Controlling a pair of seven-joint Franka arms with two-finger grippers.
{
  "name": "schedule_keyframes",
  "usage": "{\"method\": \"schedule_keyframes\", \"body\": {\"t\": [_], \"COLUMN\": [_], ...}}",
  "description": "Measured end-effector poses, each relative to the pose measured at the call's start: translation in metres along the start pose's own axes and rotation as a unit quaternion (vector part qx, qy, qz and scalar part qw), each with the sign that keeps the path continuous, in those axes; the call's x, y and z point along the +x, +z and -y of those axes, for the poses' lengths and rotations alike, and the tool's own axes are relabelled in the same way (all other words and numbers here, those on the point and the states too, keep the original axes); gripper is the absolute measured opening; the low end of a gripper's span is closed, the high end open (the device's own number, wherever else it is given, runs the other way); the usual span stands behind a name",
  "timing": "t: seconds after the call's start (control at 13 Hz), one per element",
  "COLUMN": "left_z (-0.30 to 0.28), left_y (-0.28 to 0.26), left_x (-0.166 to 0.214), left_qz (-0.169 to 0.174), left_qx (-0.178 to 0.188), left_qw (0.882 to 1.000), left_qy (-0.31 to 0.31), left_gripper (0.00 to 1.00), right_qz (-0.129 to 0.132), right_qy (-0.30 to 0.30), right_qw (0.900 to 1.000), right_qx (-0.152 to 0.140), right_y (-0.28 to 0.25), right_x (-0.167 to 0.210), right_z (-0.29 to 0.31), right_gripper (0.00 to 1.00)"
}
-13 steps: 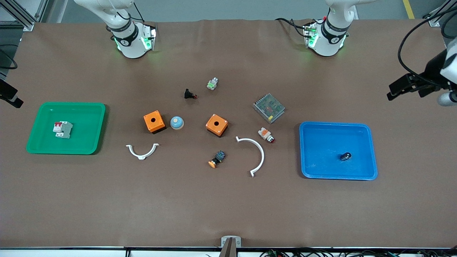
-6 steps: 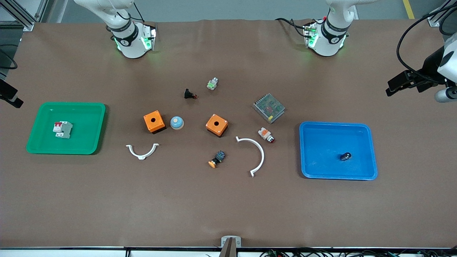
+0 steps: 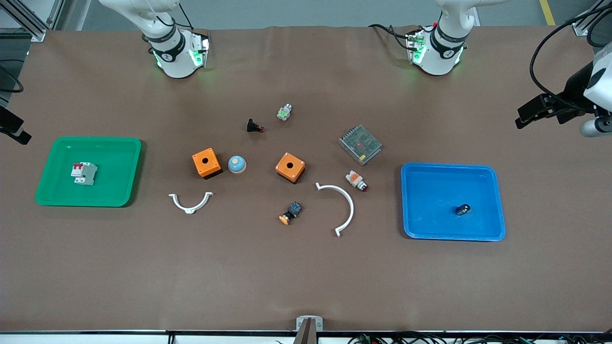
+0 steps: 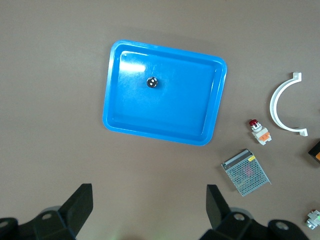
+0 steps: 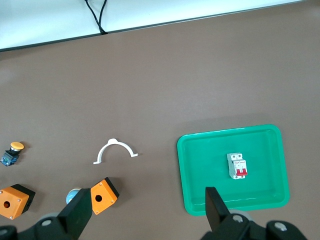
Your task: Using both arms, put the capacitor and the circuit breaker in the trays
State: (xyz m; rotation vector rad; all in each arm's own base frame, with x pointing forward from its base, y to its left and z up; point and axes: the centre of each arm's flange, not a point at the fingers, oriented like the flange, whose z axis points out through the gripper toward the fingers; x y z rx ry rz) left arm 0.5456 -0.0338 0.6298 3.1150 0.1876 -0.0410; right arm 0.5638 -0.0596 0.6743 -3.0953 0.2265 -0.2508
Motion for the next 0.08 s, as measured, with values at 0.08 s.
{"method": "schedule_keyframes", "body": {"t": [0.08], "left_z": [0.0001], "left_y": [0.0004], "left_x": [0.0002], "left_qz": [0.0], "left_qx": [0.003], "left_qw": [1.0], "left_qy": [0.0], "left_gripper": [1.0], "right_qz": [0.0], "right_qy": [0.0], "right_qw": [1.0], "right_qx": [0.0], "right_y": [0.0], "right_x": [0.0], "right_z": [0.0], "right_gripper": [1.0]}}
